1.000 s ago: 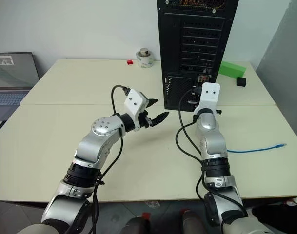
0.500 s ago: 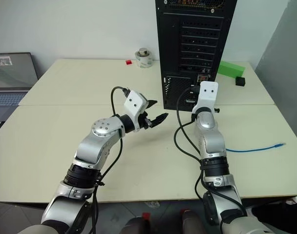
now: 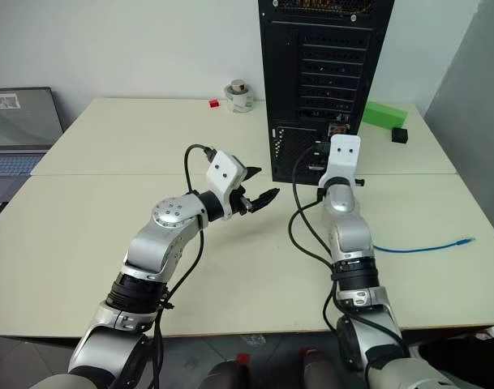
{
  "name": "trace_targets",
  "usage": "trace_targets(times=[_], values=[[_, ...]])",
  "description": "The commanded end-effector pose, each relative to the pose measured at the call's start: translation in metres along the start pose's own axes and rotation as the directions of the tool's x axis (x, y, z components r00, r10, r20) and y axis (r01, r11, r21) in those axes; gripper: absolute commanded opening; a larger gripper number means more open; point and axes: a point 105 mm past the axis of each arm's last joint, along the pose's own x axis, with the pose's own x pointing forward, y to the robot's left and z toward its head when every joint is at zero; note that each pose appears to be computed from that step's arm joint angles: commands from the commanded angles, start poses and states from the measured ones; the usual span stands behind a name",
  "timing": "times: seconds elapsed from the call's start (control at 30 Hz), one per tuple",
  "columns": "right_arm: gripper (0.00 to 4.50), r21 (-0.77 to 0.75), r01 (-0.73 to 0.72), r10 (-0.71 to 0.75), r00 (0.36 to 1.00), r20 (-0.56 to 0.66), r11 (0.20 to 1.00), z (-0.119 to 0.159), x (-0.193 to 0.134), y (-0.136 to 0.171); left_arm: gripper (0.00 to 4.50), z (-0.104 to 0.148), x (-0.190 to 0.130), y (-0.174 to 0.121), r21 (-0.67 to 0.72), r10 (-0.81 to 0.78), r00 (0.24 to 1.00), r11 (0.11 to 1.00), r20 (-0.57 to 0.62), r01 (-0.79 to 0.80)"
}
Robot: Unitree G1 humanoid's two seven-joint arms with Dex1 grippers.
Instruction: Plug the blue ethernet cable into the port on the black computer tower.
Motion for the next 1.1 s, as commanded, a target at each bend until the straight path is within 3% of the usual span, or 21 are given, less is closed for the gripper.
trace_targets(times=[0.03, 0.37, 1.1], values=[[0.00, -0.010, 0.008, -0.007, 0.996, 0.091, 1.000, 0.024, 0.001, 0.008, 3.61, 0.013, -0.003, 0.003, 0.030, 0.012, 0.999, 0.999, 0.043, -0.014], [0.00, 0.007, -0.014, 0.013, 0.994, 0.112, 1.000, 0.034, 0.006, 0.029, 3.61, 0.013, -0.002, 0.006, 0.029, 0.030, 0.999, 0.999, 0.039, -0.031], [0.00, 0.046, -0.078, 0.073, 0.991, 0.110, 0.996, 0.025, 0.010, 0.038, 3.61, 0.009, -0.006, 0.011, 0.031, 0.061, 0.998, 0.998, 0.022, -0.062]])
